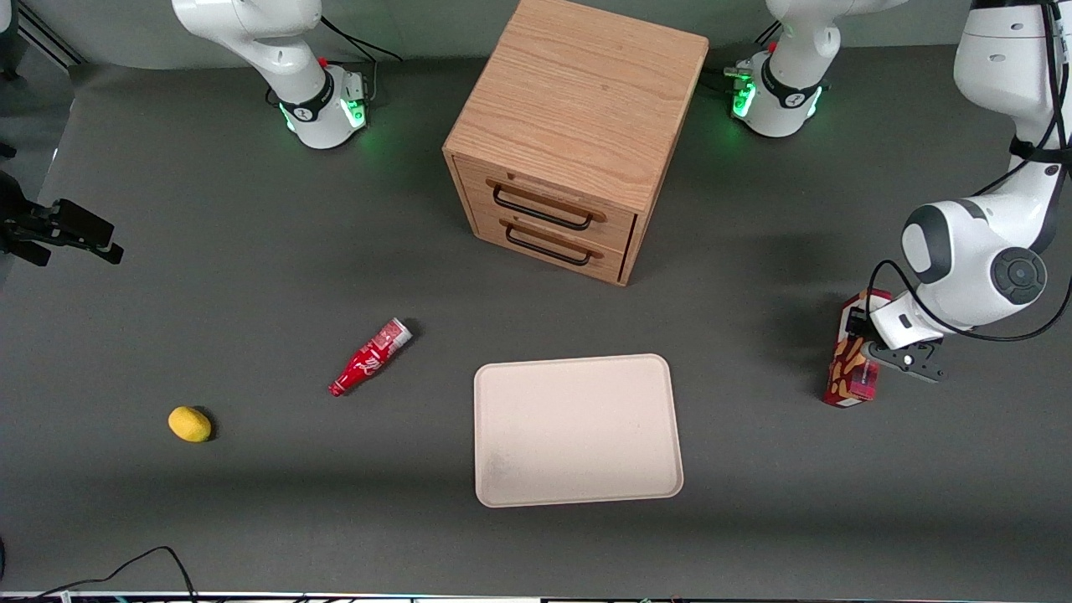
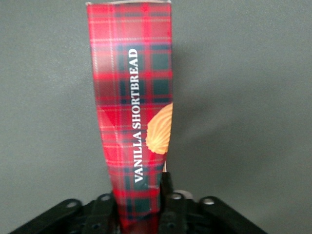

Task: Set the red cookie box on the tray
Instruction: 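Close the left gripper on the shortbread box's end, then lift the box upright and carry it toward the white tray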

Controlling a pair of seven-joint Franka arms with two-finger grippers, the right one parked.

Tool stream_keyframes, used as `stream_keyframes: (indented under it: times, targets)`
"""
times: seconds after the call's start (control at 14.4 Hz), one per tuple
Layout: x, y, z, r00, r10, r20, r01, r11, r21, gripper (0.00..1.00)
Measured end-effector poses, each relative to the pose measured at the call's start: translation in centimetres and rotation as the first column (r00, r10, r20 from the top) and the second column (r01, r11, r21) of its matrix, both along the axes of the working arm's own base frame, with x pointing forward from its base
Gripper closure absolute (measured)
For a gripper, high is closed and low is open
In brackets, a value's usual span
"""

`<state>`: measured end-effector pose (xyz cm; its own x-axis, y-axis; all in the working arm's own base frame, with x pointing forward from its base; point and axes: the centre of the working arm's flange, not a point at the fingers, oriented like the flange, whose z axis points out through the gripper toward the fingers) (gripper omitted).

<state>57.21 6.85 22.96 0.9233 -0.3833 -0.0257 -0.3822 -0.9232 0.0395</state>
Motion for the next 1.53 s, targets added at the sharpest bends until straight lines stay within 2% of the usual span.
stream_keyframes:
  times: [0.21,0.35,0.56,0.77,0.97,1.11,1.25,1.53]
  targets:
    - [0.4,0.3,0.6,1.0,0.006,0.006,-0.006,1.0,0.001,0.75]
    - [1.4,1.2,3.1,1.0,0.02,-0.014,-0.02,1.0,-0.002,0.77]
    - [3.6,1.5,11.7,0.998,0.047,-0.047,-0.048,0.999,-0.02,0.77]
    - [4.4,-0.8,21.8,0.991,0.107,-0.078,-0.109,0.994,-0.026,0.77]
    - [4.5,-7.9,29.5,0.97,0.22,-0.099,-0.223,0.975,-0.021,0.77]
    - [4.0,-14.1,31.4,0.95,0.297,-0.101,-0.301,0.954,-0.021,0.77]
    - [3.3,-19.9,31.3,0.93,0.35,-0.115,-0.354,0.935,-0.02,0.77]
    - [3.8,-28.7,27.7,0.9,0.428,-0.087,-0.433,0.9,-0.046,0.77]
